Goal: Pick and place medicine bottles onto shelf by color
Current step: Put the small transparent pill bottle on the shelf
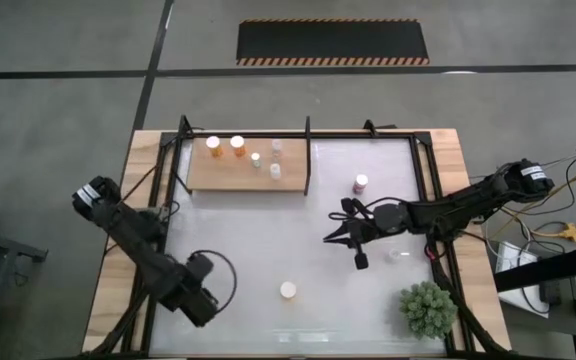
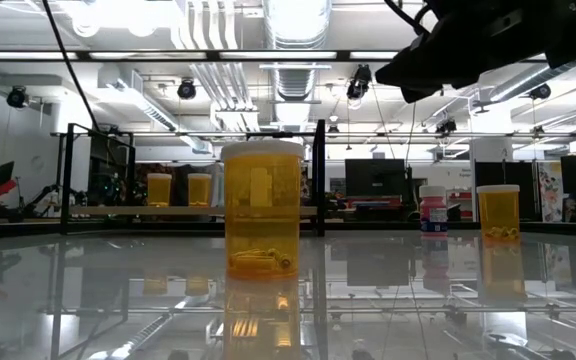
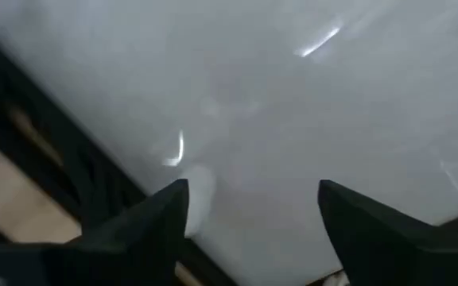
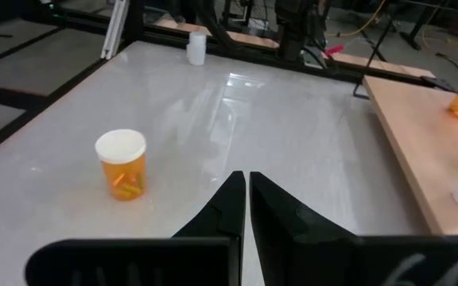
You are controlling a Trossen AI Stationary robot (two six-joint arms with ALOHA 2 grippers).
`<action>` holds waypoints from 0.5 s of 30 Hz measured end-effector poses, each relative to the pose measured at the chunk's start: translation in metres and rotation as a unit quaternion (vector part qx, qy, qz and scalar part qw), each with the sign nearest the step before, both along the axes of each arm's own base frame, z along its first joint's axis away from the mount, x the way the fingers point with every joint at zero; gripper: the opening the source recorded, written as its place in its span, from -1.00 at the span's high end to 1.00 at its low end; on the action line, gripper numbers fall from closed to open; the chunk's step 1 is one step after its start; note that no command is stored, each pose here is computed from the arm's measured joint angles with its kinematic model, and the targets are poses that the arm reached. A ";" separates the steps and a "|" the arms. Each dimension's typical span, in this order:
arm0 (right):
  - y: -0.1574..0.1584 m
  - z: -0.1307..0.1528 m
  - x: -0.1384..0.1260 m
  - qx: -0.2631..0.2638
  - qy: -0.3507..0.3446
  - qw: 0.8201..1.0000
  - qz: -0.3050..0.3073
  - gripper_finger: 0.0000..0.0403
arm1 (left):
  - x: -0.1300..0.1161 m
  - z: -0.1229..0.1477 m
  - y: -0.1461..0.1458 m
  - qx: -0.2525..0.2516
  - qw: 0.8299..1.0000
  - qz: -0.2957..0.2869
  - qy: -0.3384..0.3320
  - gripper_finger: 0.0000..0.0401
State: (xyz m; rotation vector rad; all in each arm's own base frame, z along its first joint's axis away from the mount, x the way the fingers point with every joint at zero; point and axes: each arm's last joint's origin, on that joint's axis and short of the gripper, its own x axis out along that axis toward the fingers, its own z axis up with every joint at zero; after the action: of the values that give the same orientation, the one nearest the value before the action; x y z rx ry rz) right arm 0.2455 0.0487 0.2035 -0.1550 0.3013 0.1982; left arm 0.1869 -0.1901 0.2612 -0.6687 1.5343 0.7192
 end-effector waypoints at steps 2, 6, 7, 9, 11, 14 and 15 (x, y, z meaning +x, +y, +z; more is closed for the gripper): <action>0.002 0.001 0.000 0.000 -0.004 1.000 0.004 0.94 | -0.010 -0.012 -0.003 0.005 1.000 0.007 0.030 -0.38; 0.004 0.001 0.000 -0.001 -0.005 1.000 0.008 0.94 | -0.026 -0.028 -0.004 0.033 0.998 0.016 0.056 -0.41; 0.004 0.001 0.000 0.001 -0.005 1.000 0.007 0.94 | -0.028 -0.031 -0.005 0.037 0.997 0.020 0.062 -0.41; 0.003 0.001 -0.001 0.005 -0.004 1.000 0.006 0.94 | -0.033 -0.034 -0.006 0.040 0.997 0.021 0.067 -0.41; 0.004 -0.001 -0.002 0.004 0.000 1.000 0.007 0.94 | -0.036 -0.036 -0.009 0.037 0.997 0.014 0.066 -0.41; 0.005 -0.002 -0.002 0.004 0.002 1.000 0.009 0.94 | -0.039 -0.037 -0.012 0.036 0.997 0.018 0.063 -0.41; 0.005 -0.002 -0.002 0.004 0.002 1.000 0.009 0.94 | -0.041 -0.038 -0.013 0.035 0.997 0.021 0.061 -0.41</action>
State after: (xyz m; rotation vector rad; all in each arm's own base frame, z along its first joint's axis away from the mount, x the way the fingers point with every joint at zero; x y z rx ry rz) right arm 0.2432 0.0535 0.2011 -0.1494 0.3025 0.2174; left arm 0.1457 -0.2036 0.2235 -0.6150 1.6016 0.8545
